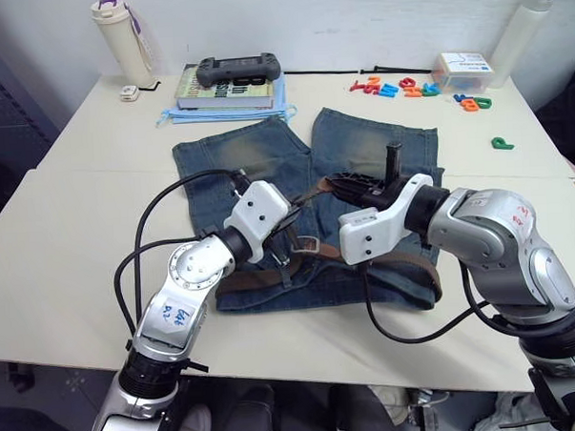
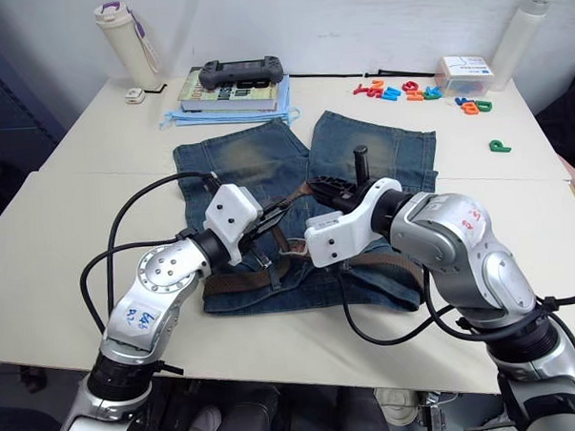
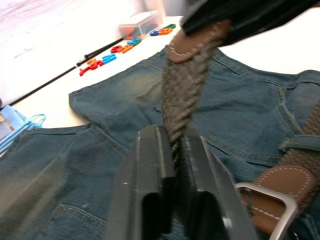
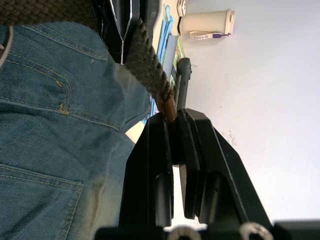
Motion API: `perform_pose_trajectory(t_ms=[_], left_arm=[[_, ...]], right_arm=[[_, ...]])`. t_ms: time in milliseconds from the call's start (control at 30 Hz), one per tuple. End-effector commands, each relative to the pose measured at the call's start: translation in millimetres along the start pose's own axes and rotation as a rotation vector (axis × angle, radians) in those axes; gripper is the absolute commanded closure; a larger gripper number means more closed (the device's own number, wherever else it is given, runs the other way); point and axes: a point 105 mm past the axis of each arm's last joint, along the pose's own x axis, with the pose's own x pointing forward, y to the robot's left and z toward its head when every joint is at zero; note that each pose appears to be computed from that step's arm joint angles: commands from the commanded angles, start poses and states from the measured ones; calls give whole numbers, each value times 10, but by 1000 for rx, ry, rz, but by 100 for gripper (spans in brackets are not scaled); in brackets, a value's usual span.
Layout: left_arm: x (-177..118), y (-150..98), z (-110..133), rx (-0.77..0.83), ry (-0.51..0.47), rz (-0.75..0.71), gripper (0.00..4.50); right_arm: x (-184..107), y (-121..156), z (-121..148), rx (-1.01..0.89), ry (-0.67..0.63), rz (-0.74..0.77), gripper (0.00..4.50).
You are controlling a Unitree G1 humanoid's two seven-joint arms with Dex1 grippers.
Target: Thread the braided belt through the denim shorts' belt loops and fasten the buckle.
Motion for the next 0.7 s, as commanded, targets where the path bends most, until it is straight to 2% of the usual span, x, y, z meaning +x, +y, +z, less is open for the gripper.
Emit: perform_pose_trajectory(t_ms=[33, 200, 333, 367, 400, 467, 600, 700], left_arm=[[-13, -1, 86, 18, -39, 2, 447], [-8, 1, 83, 18, -43, 3, 447], [2, -6, 90, 2, -53, 1, 447], [3, -2, 90, 1, -53, 3, 450], [4, 0, 90, 3, -52, 3, 450], [0, 7, 81, -21, -52, 10, 450], [-28, 37, 55, -136, -61, 36, 450], [-62, 69, 56, -239, -83, 46, 450]], right_arm=[[-67, -137, 49, -18, -8, -60, 450], [-62, -139, 63, 5, -12, -68, 450], [-60, -161, 75, 98, -16, -93, 450], [-61, -185, 69, 114, -13, -107, 407], [-62, -201, 65, 122, -10, -116, 342], [-78, -260, 22, 163, 10, -151, 286], [-177, -325, -111, 361, 44, -198, 105], [-245, -290, -179, 513, 64, -209, 105]])
